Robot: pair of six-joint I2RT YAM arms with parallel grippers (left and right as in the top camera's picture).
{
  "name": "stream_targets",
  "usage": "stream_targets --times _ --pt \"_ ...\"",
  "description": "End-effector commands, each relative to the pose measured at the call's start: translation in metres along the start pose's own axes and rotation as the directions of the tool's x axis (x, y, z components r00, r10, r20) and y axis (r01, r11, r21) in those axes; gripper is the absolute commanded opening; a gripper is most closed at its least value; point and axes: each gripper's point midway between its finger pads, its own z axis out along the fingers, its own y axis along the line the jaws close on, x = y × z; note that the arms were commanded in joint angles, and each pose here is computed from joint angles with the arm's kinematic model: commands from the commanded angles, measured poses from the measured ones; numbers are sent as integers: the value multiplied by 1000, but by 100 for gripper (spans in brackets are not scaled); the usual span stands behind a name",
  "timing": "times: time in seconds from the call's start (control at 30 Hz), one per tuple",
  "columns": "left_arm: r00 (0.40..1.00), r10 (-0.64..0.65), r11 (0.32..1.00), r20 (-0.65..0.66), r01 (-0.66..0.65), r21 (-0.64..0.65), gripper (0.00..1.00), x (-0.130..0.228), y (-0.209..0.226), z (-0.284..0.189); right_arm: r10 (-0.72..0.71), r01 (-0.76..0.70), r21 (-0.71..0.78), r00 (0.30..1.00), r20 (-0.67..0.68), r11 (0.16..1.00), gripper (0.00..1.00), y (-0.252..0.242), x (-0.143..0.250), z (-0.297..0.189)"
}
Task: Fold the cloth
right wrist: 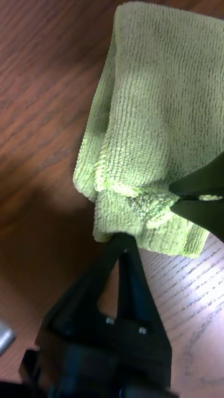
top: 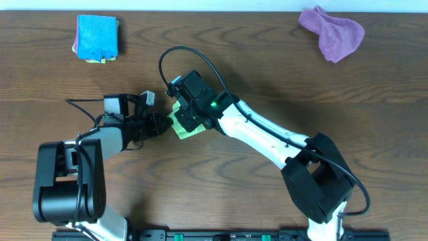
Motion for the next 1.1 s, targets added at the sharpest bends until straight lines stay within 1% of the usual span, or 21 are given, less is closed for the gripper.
stream_targets --times 0.0,0.1,0.4,0.5,0.6,0.87,1.07 --pt "1000 -14 1000 -23 14 1 6 6 0 8 27 -26 -46 999 21 999 1 3 -11 -4" --pt "1000 -9 1000 -27 9 5 6 7 -2 10 25 -23 -87 999 27 996 1 11 -14 -8" --pt "1000 -8 1000 -27 9 5 6 7 -2 10 -2 11 -106 996 84 994 1 28 -34 -26" --pt "1000 -8 1000 -27 9 5 6 7 -2 10 -12 23 -141 997 81 990 1 39 -33 -26" --pt "1000 -8 1000 -27 8 5 6 7 -2 10 -21 33 -146 996 82 989 1 45 -32 -26" --pt "1000 -16 1000 -22 16 13 6 5 -4 9 -24 33 -139 997 69 990 1 45 -29 -24" --pt "999 -13 998 44 11 54 6 -14 -9 -12 -26 33 -126 998 57 991 1 42 -26 -24"
